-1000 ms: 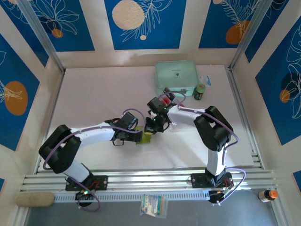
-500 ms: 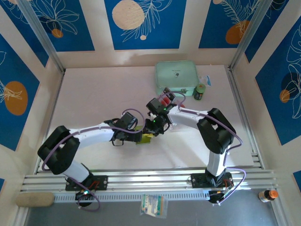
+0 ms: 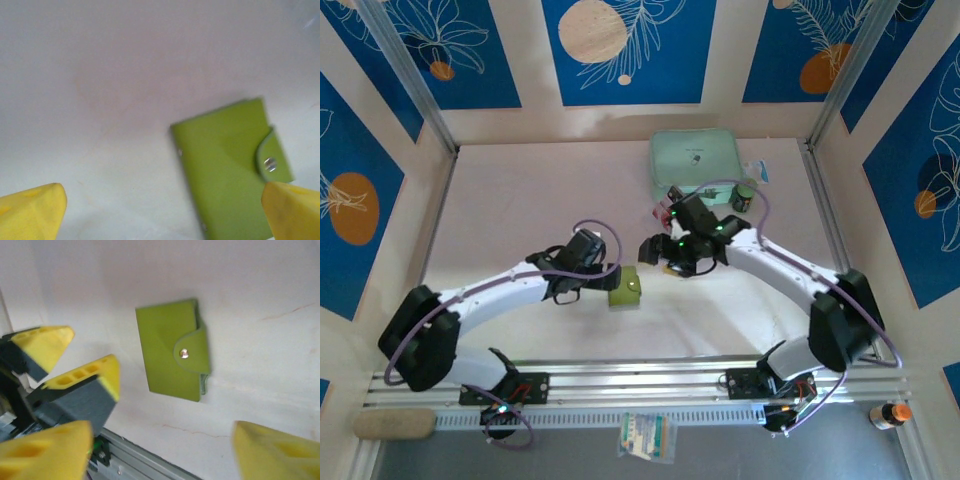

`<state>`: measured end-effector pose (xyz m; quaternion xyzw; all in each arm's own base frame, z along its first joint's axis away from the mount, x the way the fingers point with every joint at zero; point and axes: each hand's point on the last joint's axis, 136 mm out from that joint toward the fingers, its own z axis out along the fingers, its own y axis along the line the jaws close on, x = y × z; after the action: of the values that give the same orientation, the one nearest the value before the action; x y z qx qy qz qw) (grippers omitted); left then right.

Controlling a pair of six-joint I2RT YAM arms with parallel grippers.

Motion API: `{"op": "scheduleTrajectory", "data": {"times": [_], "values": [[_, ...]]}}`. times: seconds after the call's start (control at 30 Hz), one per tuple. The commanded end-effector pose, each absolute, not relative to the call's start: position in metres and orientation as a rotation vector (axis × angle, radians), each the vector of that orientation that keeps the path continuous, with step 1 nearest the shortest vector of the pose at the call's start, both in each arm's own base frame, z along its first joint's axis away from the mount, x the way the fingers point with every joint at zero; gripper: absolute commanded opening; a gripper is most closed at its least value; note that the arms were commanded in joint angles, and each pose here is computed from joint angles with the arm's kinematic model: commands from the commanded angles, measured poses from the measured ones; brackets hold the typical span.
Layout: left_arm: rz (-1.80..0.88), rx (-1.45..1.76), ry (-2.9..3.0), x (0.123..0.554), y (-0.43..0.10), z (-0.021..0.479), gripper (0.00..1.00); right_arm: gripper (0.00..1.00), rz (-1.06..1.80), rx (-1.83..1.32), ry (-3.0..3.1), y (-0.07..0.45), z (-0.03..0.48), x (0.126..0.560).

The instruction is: Put the credit cards into the card holder

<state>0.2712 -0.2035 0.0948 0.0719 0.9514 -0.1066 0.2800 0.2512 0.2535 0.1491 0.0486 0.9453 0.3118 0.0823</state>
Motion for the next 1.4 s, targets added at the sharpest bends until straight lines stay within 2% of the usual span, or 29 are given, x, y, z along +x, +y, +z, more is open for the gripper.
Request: {"op": "scheduleTrajectory", "data": {"times": [0.0,0.2,0.27,0.43,0.6,0.7,0.8,1.0,1.37], "values": [[-0.256,0.126,2.394,0.295,-0.188,0.15,1.0,0.92,0.84,0.183,2.739,0.215,0.173,0.254],[-0.134,-0.02,2.178,0.325,-0.135,0.203,1.0,0.97,0.597,0.345,2.494,0.13,0.216,0.283],[-0.056,-0.063,2.102,0.333,-0.112,0.214,1.0,1.0,0.495,0.43,2.413,0.096,0.22,0.293],[0.164,-0.053,1.88,0.348,-0.067,0.241,1.0,0.99,0.205,0.686,2.165,0.004,0.219,0.305],[0.323,-0.099,1.79,0.354,-0.022,0.237,1.0,0.99,-0.01,0.935,1.923,-0.077,0.207,0.298],[0.357,-0.165,1.811,0.356,0.005,0.217,1.0,0.99,-0.083,1.012,1.908,-0.104,0.187,0.295],[0.365,-0.154,1.844,0.361,0.011,0.191,1.0,0.99,-0.13,0.987,1.943,-0.113,0.163,0.299],[0.395,-0.122,1.869,0.37,0.01,0.151,1.0,0.99,-0.094,0.75,2.009,-0.094,0.136,0.328],[0.354,-0.064,1.855,0.381,0.003,0.123,1.0,0.99,0.056,0.36,1.978,-0.042,0.119,0.369]]}}
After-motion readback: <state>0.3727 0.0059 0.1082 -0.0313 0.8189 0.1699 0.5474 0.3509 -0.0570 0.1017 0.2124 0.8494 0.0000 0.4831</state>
